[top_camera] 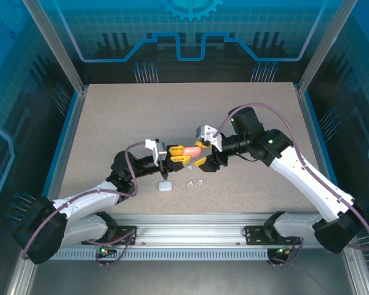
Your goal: Insert the wireless bluetooth earbuds into the charging case
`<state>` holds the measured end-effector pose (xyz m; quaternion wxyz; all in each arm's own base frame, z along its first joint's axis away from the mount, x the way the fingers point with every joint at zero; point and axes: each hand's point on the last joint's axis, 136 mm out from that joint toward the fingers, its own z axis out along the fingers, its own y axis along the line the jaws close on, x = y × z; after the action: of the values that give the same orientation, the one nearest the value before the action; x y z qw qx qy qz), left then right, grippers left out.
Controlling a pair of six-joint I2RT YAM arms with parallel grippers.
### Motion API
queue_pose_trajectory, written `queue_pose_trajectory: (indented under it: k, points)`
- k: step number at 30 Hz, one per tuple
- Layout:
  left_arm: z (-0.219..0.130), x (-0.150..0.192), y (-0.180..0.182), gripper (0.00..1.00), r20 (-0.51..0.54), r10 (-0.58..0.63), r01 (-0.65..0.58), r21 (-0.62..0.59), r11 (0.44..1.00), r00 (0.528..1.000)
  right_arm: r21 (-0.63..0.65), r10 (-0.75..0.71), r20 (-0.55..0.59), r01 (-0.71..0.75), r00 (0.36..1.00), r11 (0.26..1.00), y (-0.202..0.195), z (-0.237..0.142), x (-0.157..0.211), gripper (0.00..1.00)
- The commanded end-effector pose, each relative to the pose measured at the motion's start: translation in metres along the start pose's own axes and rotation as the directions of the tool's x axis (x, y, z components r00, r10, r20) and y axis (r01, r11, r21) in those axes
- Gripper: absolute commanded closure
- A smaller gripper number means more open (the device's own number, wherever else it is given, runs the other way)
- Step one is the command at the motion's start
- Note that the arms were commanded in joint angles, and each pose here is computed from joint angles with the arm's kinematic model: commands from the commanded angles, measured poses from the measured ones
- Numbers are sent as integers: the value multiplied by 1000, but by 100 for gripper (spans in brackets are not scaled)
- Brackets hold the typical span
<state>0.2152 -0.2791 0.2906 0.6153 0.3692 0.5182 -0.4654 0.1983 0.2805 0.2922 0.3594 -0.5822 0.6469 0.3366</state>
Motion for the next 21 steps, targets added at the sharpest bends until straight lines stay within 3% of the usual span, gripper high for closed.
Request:
queue_pose_trajectory:
  k: [1,7,15,16,21]
  points:
    - [-2,-11,-7,100,27,6,-7,30,1000,1000,-27,-20,19,21,1000,999,3,1,-9,43]
    - [-1,-10,-6,100,26,12,-12,25,1000,1000,-21,-20,25,20,1000,1000,3,1,-10,62]
    - [0,-10,-5,99,25,9,-9,22,1000,1000,-8,4,20,-4,1000,1000,0,-1,-9,79]
    - [-1,-10,-4,87,25,11,-11,17,1000,1000,-3,13,21,-13,1000,1000,-1,-1,-8,79]
    - [-3,-6,-3,59,21,34,-34,0,999,999,26,77,29,-78,997,997,-6,-3,-1,79]
